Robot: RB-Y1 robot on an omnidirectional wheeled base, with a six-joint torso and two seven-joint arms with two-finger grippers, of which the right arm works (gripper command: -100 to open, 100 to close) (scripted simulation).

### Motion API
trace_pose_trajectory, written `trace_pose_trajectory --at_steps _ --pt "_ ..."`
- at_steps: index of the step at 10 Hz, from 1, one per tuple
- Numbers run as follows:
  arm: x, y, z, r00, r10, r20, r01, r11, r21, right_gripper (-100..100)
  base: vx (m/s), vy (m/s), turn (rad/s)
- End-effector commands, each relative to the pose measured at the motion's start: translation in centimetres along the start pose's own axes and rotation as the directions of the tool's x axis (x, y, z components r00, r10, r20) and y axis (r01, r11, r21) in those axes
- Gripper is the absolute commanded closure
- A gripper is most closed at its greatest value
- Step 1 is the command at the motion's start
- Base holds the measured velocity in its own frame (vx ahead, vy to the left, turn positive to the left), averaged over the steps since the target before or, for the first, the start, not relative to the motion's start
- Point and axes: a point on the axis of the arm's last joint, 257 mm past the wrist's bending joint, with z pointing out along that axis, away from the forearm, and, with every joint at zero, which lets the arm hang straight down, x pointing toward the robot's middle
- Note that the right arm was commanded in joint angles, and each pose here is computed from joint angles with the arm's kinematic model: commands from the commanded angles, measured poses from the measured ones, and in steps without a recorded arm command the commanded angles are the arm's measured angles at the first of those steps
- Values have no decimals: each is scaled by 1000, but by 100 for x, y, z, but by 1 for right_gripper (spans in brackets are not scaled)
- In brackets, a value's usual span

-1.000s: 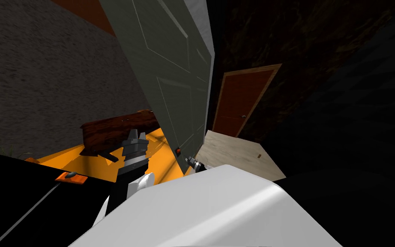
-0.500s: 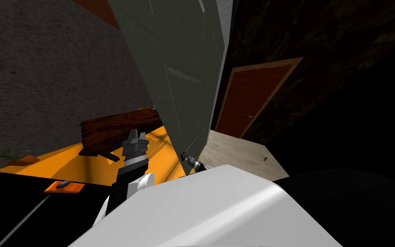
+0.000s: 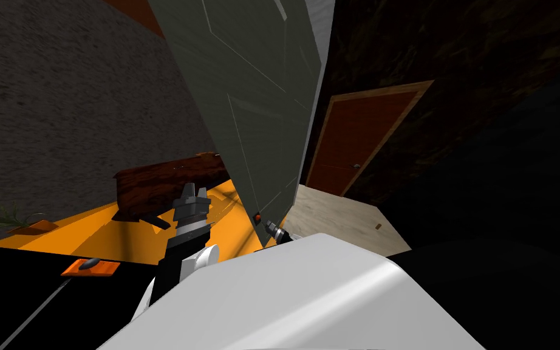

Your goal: Push the door open

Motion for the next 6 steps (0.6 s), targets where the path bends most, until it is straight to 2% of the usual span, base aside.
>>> trace_pose_trajectory --at_steps 1,3,4,6 --pt "0 -1 -1 1000 0 0 0 1000 0 100 -13 -12 0" --pt "0 -1 -1 1000 0 0 0 1000 0 100 -3 -2 0" --pt "-82 0 -9 1000 -1 23 1 1000 0 -100 -121 -27 -176" --pt "-135 0 -15 999 -1 37 1 1000 0 -100 -199 -40 -71"
